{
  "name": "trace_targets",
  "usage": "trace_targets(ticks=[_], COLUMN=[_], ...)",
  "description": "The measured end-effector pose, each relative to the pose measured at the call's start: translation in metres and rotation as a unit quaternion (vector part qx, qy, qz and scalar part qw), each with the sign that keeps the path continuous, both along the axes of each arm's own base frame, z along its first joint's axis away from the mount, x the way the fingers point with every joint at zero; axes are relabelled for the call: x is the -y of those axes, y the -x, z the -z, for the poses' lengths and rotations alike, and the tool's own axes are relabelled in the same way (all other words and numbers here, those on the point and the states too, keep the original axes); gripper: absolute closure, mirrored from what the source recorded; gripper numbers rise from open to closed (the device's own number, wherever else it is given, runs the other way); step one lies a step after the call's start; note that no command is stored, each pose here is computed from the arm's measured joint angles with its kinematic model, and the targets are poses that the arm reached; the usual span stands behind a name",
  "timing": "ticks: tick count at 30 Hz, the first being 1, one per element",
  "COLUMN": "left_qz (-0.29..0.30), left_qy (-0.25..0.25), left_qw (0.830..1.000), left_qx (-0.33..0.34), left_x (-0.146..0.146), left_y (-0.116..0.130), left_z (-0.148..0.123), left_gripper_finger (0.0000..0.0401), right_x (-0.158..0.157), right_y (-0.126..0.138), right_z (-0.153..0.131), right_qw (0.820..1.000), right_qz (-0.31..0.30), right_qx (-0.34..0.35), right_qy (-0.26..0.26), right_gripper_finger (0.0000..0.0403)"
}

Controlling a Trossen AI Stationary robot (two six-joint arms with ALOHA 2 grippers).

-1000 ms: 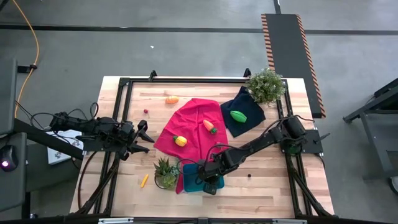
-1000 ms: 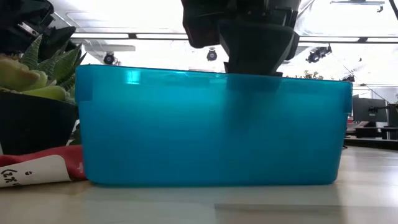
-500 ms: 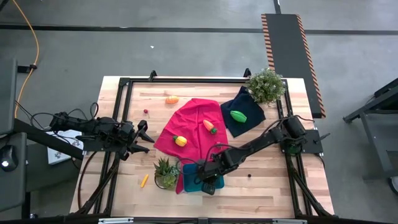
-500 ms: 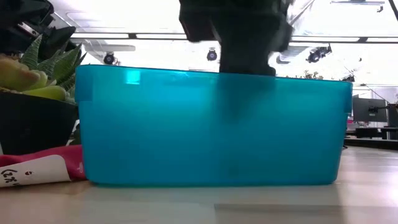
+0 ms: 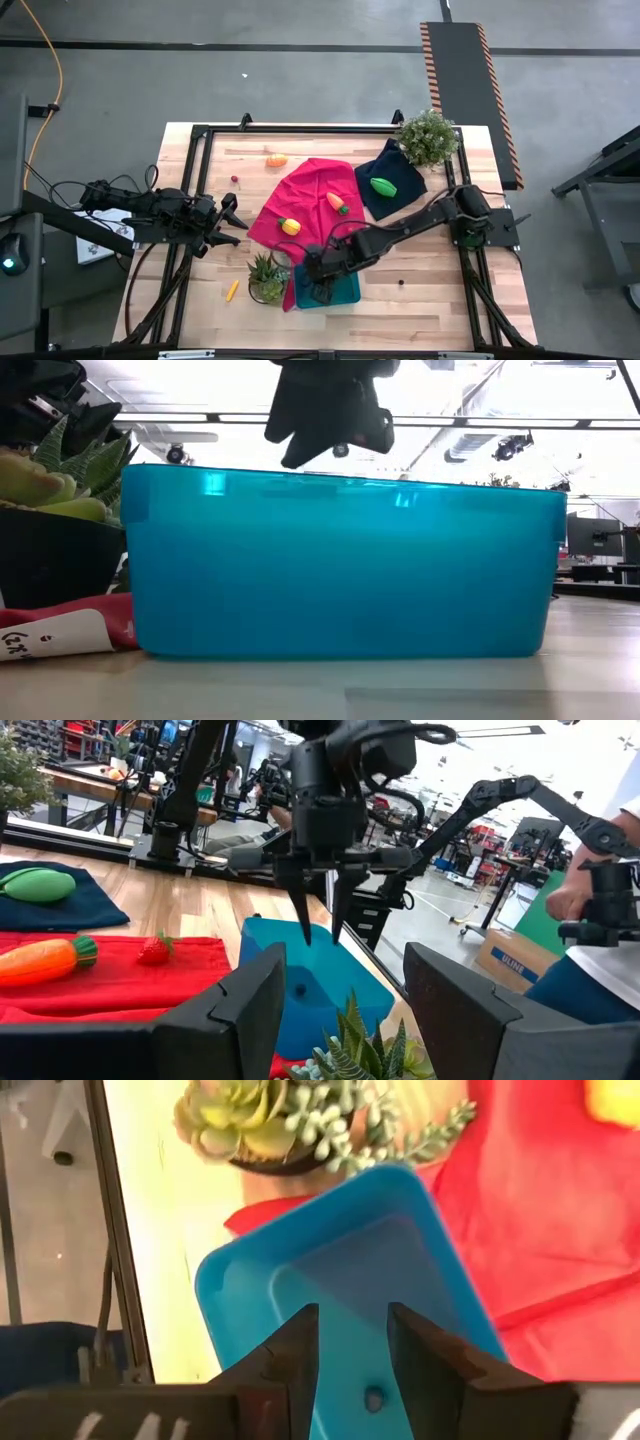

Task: Pick and placing Produce into tupperware
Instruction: Put the orange carrot into the blue bin

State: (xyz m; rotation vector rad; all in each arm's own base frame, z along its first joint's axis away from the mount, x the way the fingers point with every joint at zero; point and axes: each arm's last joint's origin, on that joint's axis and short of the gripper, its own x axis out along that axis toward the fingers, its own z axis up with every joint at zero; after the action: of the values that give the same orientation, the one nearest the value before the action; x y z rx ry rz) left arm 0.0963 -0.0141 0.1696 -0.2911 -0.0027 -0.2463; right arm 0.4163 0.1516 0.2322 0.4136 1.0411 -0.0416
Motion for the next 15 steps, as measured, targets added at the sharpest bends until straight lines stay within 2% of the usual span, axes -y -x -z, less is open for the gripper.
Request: trace_targets(ticks=[15], left_qz=[0.0], left_qy=[0.0], left_qw=[1.0], left_qx=[0.0], left_x=[0.0], left_y=[0.0], left_z=[0.0], left_gripper_finger=[0.0208], right_x=[0.022], right_y=[-0.006], right_z=[-0.053], right_qw=[1.0], right_qz=[0.03], right_qx=[-0.001], right_qy=[-0.001], right_gripper_finger=[0.0291])
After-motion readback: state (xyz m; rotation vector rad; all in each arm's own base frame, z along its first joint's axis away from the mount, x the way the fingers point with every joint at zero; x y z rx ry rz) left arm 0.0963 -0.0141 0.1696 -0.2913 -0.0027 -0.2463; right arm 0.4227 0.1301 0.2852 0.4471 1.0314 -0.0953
